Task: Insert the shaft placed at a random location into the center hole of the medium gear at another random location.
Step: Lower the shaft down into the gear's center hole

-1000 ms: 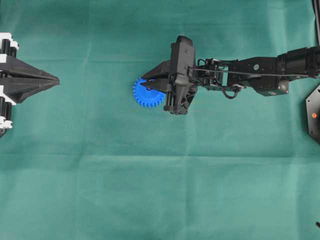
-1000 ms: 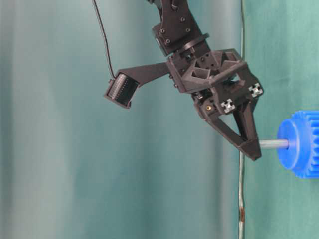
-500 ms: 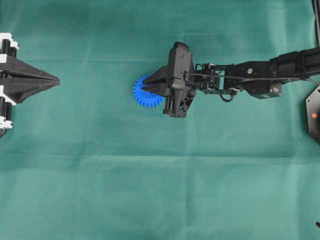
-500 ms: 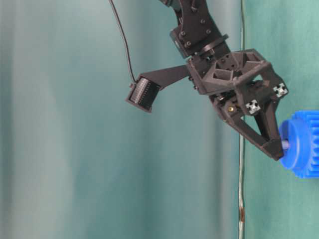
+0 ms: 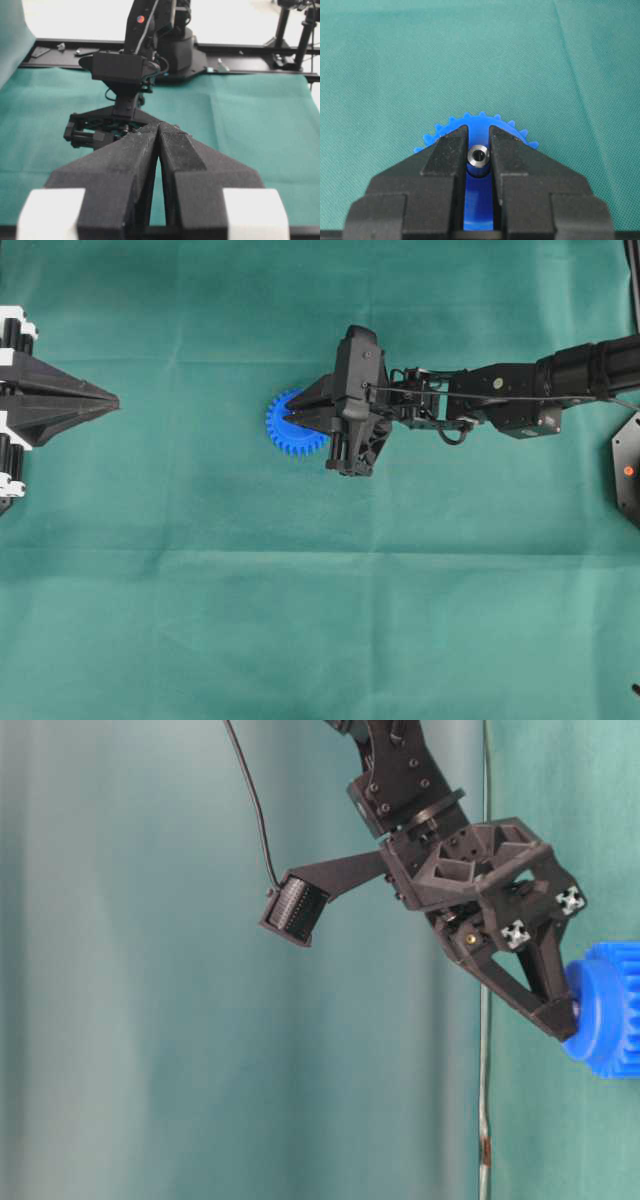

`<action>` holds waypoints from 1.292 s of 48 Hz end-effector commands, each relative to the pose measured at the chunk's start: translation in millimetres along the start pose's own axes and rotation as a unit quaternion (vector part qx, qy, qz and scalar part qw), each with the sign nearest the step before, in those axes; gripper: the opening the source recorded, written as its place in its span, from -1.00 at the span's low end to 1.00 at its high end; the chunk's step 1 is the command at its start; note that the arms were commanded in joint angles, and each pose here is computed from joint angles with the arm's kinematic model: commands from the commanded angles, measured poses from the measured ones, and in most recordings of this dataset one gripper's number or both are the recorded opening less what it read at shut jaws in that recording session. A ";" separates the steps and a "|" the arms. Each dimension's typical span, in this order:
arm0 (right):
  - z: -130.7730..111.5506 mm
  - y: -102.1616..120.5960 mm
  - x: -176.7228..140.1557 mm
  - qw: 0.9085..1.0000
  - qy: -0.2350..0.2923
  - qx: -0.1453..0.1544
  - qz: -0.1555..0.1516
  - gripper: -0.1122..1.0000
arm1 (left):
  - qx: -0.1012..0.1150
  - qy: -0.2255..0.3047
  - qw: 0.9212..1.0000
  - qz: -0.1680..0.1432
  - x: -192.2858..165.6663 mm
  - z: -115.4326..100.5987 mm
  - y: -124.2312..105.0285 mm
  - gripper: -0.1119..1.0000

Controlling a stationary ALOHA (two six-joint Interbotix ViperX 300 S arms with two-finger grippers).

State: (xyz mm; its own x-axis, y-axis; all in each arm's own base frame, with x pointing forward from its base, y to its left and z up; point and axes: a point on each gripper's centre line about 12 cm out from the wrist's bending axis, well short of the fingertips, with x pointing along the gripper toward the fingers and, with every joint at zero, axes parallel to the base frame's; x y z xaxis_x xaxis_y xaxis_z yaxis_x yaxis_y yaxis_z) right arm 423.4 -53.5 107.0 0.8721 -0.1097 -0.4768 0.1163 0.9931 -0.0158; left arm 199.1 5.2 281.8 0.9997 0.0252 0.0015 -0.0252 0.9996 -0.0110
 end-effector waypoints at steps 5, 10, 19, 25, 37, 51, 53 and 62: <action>11.1 2.4 -1.7 1.000 -0.017 0.006 0.002 -0.56 | 0.000 -0.006 1.000 0.001 2.2 5.3 0.2 -0.80; 11.6 2.4 -1.7 1.000 -0.019 0.007 0.002 -0.56 | 0.000 -0.006 1.000 0.001 2.2 5.3 0.5 -0.80; 12.2 3.0 -1.6 1.000 -0.020 0.007 0.003 -0.34 | 0.000 -0.006 1.000 0.001 2.2 5.3 0.2 -0.80; 12.7 4.3 -1.9 1.000 -0.020 0.006 0.004 0.34 | 0.001 -0.006 1.000 0.000 2.2 5.3 0.2 -0.80; 25.4 4.7 -12.4 0.999 -0.036 0.005 0.005 0.41 | 0.001 -0.004 1.000 0.001 2.2 4.8 0.5 -0.80; 39.9 4.4 -31.1 0.999 -0.049 0.005 0.005 0.44 | 0.001 -0.004 1.000 0.000 2.0 4.9 0.2 -0.80; 41.9 4.3 -33.3 0.999 -0.051 0.005 0.005 0.44 | 0.000 -0.004 1.000 0.001 2.2 4.8 0.5 -0.80; 44.8 4.2 -39.6 0.999 -0.048 0.005 0.005 0.44 | 0.001 -0.004 1.000 0.000 2.2 4.8 0.2 -0.80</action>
State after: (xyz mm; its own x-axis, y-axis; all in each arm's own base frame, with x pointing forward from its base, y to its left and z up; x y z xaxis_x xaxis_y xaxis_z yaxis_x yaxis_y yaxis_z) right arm 410.3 -48.0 148.0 0.8992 -0.1047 -0.4248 0.1087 0.9940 -0.0149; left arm 199.1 5.2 281.1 0.9997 0.0253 -0.0046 -0.0253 0.9996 -0.0110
